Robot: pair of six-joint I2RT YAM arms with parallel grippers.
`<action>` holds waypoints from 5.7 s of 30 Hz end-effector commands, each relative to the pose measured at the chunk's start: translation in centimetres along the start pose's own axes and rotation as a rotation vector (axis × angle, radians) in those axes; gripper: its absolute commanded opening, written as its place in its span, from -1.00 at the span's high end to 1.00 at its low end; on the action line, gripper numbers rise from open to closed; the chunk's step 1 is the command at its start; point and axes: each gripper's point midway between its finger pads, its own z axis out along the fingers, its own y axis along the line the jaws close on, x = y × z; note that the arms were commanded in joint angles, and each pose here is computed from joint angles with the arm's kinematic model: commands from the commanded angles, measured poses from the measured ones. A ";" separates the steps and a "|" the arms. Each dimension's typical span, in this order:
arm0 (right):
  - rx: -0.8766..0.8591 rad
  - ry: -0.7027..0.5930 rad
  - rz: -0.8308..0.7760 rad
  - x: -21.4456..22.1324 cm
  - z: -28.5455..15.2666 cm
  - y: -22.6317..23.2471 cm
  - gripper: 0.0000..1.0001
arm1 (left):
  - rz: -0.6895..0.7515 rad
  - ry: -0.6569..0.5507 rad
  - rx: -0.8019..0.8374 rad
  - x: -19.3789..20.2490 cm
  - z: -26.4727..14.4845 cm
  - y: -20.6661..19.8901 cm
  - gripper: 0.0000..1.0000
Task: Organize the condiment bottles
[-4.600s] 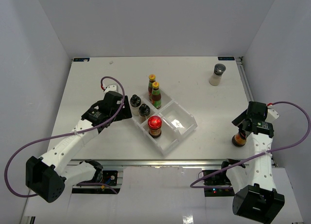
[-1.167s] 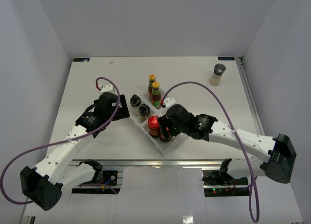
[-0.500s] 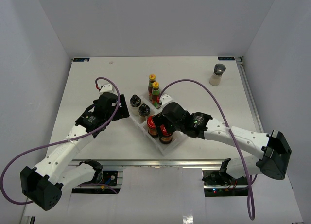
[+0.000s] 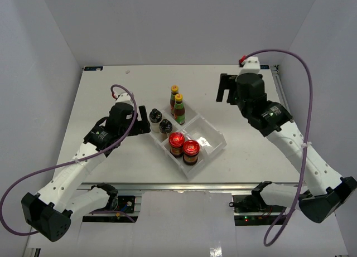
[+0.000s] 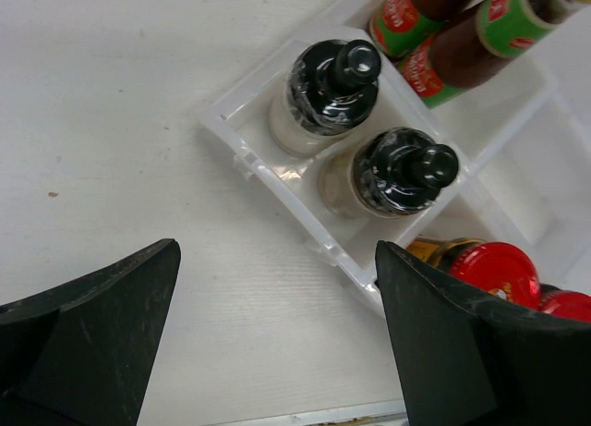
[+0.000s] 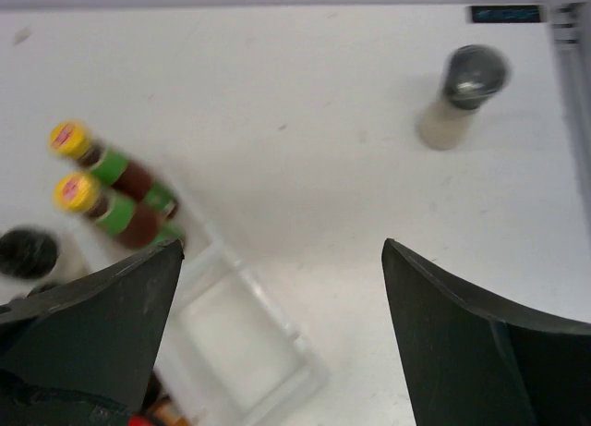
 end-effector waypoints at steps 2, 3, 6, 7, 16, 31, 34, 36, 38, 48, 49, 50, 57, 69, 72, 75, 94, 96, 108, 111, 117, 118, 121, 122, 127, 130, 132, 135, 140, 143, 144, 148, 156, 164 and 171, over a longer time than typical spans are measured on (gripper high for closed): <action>0.106 -0.075 0.043 -5.8 5.3 -4.9 -0.86 | 0.040 -0.030 0.094 -2.4 -1.0 -2.1 -0.96; 0.112 -0.047 0.051 -5.9 6.8 -5.5 -0.86 | 0.049 -0.030 0.087 -2.5 -1.0 -2.0 -0.96; 0.116 0.023 0.078 -5.4 11.1 -7.2 -0.86 | 0.064 -0.037 0.059 -2.7 -1.1 -1.5 -0.96; 0.129 0.031 0.095 -5.6 12.1 -8.3 -0.86 | 0.068 -0.045 0.059 -2.8 -1.2 -1.4 -0.96; 0.225 0.180 0.087 -0.3 20.3 -14.1 -0.82 | 0.084 -0.003 0.040 -1.5 0.0 -1.0 -0.96; 0.250 0.286 0.041 5.5 27.2 -18.4 -0.86 | 0.117 -0.012 -0.035 -1.9 1.6 -0.1 -0.96; 0.236 0.287 0.039 5.6 27.9 -18.2 -0.87 | 0.115 -0.027 -0.040 -2.4 1.5 -0.1 -0.96; 0.225 0.293 0.038 6.0 28.4 -18.1 -0.89 | 0.115 -0.037 -0.043 -2.7 1.5 -0.1 -0.96; 0.224 0.292 0.036 6.1 28.6 -18.1 -0.91 | 0.113 -0.044 -0.054 -2.8 1.5 0.1 -0.96; 0.228 0.321 0.019 6.8 28.9 -18.3 -0.77 | 0.104 -0.048 -0.043 -3.0 1.6 -0.2 -0.96; 0.230 0.328 0.016 6.9 28.8 -18.4 -0.71 | 0.103 -0.047 -0.041 -2.9 1.5 -0.3 -0.96; 0.235 0.338 0.011 7.0 28.7 -18.5 -0.65 | 0.102 -0.046 -0.041 -2.9 1.5 -0.2 -0.96; 0.219 0.382 0.008 8.0 28.2 -18.3 -0.22 | 0.088 -0.049 -0.039 -2.7 0.7 0.0 -0.96; 0.244 0.423 0.017 9.0 27.9 -19.9 -0.46 | 0.081 -0.067 -0.038 -3.4 0.0 0.0 -0.96; 0.242 0.429 0.018 9.1 27.9 -20.0 -0.48 | 0.077 -0.071 -0.035 -3.5 0.0 -0.1 -0.96; 0.237 0.433 0.019 9.3 27.9 -19.9 -0.45 | 0.077 -0.070 -0.033 -3.5 0.0 -0.2 -0.96; 0.115 0.302 -0.090 2.6 20.6 -12.7 0.85 | 0.056 -0.087 0.005 -4.1 -0.6 -0.8 -0.96; 0.058 0.271 -0.130 1.7 18.2 -8.7 0.85 | 0.049 -0.096 0.026 -4.2 -0.9 -1.2 -0.96; -0.277 0.176 -0.228 3.3 5.2 3.6 0.85 | 0.001 -0.110 0.073 -4.5 -2.6 -1.7 -0.96; -0.359 0.111 -0.220 3.5 2.3 5.5 0.85 | -0.015 -0.110 0.080 -4.5 -2.8 -1.8 -0.96; -0.447 0.135 -0.238 8.0 0.2 7.3 0.85 | -0.032 -0.102 0.105 -4.2 -3.0 -2.2 -0.96; -0.461 0.142 -0.240 8.6 0.1 7.6 0.85 | -0.033 -0.100 0.104 -4.1 -3.0 -2.2 -0.96; -0.486 0.152 -0.223 9.8 0.1 8.1 0.85 | -0.043 -0.097 0.105 -4.0 -2.9 -2.2 -0.96; -0.501 0.153 -0.217 10.1 0.0 8.4 0.85 | -0.045 -0.096 0.105 -4.0 -2.8 -2.2 -0.96; -0.525 0.175 -0.230 12.4 0.3 9.1 0.85 | -0.052 -0.093 0.100 -3.7 -2.5 -2.1 -0.96; -0.528 0.184 -0.240 13.4 0.9 9.4 0.85 | -0.056 -0.097 0.093 -3.8 -2.4 -2.0 -0.96; -0.530 0.186 -0.243 14.0 1.4 9.6 0.85 | -0.057 -0.098 0.095 -3.9 -2.4 -2.1 -0.96; -0.525 0.172 -0.242 14.5 2.2 9.9 0.85 | -0.057 -0.100 0.089 -4.0 -2.3 -2.0 -0.96; -0.490 0.172 -0.255 16.1 3.4 9.9 0.85 | -0.055 -0.100 0.073 -3.9 -2.1 -1.8 -0.96; -0.465 0.164 -0.257 16.6 4.0 9.8 0.76 | -0.054 -0.098 0.066 -3.8 -2.1 -1.6 -0.96; -0.456 0.163 -0.258 16.8 4.2 9.7 0.70 | -0.054 -0.098 0.064 -3.7 -2.1 -1.6 -0.96; -0.461 0.189 -0.266 17.6 4.3 9.8 0.12 | -0.056 -0.101 0.065 -3.7 -2.1 -1.6 -0.96; -0.448 0.197 -0.269 16.9 4.0 9.8 -0.76 | -0.062 -0.096 0.066 -3.7 -1.9 -1.7 -0.96; -0.399 0.166 -0.220 12.8 2.4 9.2 -0.80 | -0.050 -0.096 0.086 -4.5 -2.0 -2.4 -0.96; -0.320 0.086 -0.090 7.2 -0.6 7.5 -0.80 | -0.004 -0.118 0.114 -6.5 -2.7 -3.4 -0.96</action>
